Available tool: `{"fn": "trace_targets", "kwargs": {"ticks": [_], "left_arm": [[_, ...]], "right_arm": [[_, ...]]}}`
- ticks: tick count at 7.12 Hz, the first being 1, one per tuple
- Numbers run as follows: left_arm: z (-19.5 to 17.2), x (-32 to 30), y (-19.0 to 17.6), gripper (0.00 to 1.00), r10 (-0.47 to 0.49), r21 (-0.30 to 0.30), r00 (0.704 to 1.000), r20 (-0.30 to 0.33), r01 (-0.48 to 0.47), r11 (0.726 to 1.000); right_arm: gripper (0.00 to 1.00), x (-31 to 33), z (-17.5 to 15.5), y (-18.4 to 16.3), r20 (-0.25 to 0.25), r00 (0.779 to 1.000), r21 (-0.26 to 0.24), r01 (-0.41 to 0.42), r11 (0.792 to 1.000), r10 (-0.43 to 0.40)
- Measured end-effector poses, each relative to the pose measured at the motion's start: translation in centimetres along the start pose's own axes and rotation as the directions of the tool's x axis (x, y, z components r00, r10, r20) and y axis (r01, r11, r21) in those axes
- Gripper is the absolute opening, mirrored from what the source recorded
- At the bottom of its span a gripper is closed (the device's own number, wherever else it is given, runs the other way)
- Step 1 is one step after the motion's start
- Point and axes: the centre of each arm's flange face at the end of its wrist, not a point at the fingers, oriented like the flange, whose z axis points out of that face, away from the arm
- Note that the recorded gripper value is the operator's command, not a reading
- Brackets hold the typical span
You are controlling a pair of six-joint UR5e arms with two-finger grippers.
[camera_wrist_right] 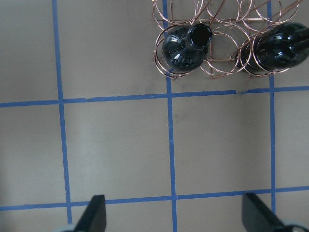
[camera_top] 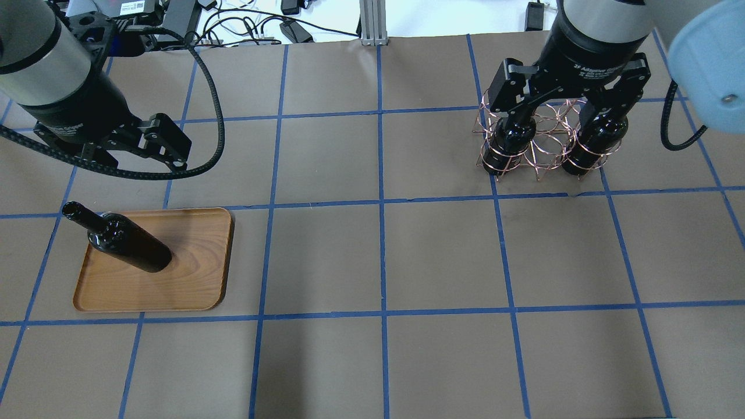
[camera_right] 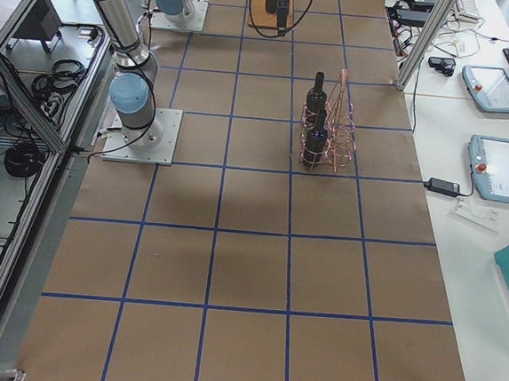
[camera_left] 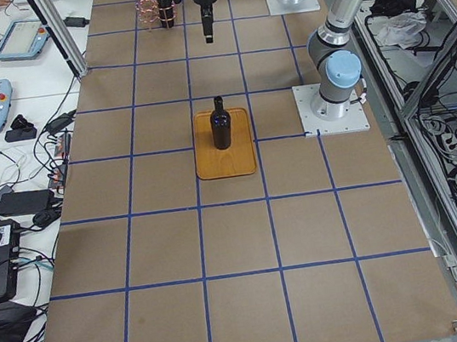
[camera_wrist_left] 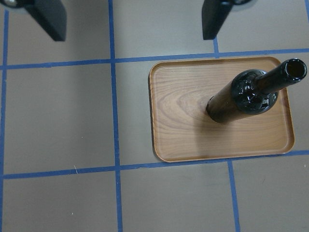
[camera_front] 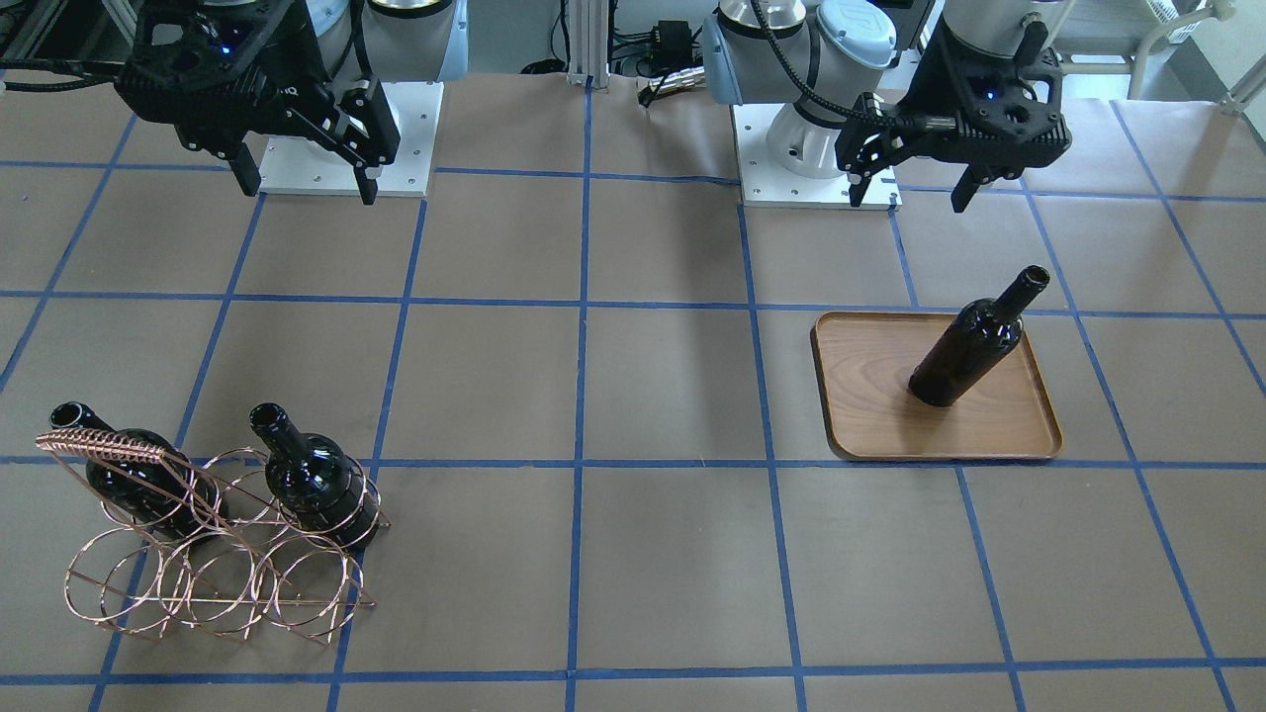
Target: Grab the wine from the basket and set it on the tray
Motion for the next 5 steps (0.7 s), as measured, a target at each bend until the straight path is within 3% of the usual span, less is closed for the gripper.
{"fn": "trace_targets", "kwargs": {"ticks": [5], "left_arm": [[0.0,0.33,-0.17,1.0,0.003,0.006,1.0,-0.021,-0.003,1.0]], "right_arm": [[1.0,0.02,-0.03,0.0,-0.001,1.0,0.002,0.001,1.0,-0.001]]}}
